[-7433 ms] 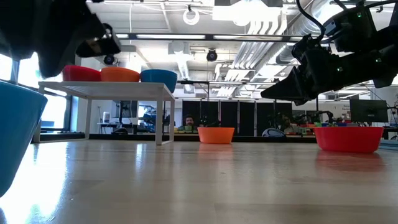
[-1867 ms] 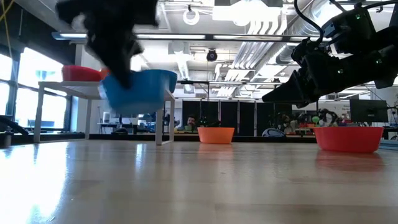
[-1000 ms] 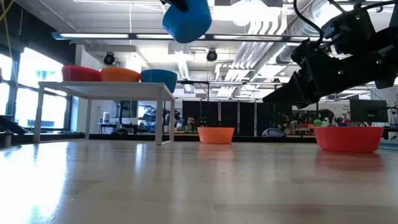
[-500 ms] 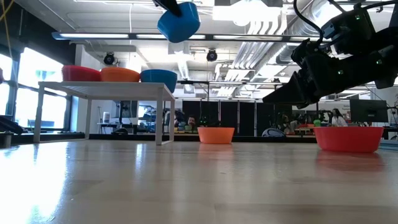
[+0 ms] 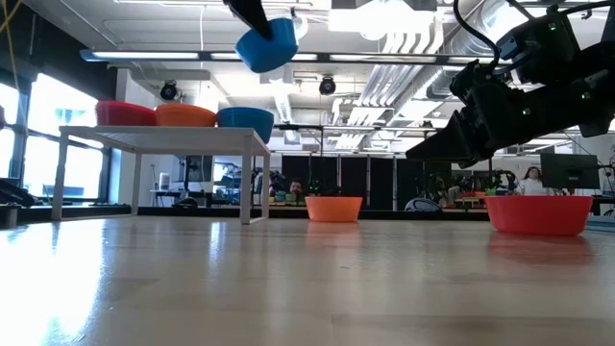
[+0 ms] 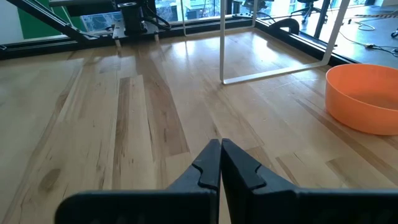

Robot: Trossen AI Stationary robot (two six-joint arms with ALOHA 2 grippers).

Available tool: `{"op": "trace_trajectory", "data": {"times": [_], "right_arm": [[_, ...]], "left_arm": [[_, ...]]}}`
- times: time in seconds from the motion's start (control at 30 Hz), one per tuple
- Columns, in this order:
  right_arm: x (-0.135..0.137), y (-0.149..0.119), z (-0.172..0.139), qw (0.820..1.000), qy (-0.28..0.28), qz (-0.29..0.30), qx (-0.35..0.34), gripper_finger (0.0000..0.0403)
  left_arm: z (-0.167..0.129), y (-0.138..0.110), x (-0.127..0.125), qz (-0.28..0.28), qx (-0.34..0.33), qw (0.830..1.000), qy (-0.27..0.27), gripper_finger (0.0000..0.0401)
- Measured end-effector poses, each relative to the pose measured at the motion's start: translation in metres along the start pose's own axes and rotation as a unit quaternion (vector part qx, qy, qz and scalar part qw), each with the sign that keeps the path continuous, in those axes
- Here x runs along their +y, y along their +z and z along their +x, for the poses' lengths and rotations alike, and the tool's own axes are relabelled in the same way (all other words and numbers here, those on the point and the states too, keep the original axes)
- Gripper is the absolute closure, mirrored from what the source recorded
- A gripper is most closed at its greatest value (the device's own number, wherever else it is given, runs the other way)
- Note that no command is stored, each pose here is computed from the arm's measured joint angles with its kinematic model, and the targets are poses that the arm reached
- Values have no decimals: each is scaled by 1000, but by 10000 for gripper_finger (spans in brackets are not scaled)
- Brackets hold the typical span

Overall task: Pick & Place Mini bowls
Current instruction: Stack the blue bowl on top of the other blue bowls on the shelf

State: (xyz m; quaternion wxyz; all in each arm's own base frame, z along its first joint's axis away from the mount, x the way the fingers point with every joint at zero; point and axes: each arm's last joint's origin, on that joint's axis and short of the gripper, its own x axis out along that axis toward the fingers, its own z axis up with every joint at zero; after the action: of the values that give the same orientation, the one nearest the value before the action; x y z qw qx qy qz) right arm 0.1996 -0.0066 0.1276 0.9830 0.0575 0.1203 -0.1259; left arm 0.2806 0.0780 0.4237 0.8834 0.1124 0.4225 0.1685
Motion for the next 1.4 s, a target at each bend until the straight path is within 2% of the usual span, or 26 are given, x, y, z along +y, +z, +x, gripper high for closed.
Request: {"op": "trace_trajectory", "data": {"times": [0.2, 0.4, 0.5, 0.73, 0.93, 1.27, 1.4], "right_arm": [[0, 0, 0, 1000, 0, 0, 0, 401], [0, 0, 0, 1000, 0, 0, 0, 402], [0, 0, 0, 1000, 0, 0, 0, 401], [0, 0, 0, 1000, 0, 0, 0, 401], [0, 0, 0, 1000, 0, 0, 0, 402], [0, 0, 0, 1000, 0, 0, 0, 401], [0, 0, 0, 1000, 0, 0, 0, 402]], "left_arm": [[3, -7, 13, -26, 18, 999, -8, 400], [7, -13, 31, -26, 27, 999, 14, 400], [18, -17, 45, -43, 43, 998, 23, 400], [48, -29, 70, -72, 83, 994, 8, 400], [73, -33, 75, -74, 117, 990, 4, 400], [77, -37, 73, -84, 143, 986, 0, 400], [77, -38, 73, -96, 151, 984, 1, 382]]}}
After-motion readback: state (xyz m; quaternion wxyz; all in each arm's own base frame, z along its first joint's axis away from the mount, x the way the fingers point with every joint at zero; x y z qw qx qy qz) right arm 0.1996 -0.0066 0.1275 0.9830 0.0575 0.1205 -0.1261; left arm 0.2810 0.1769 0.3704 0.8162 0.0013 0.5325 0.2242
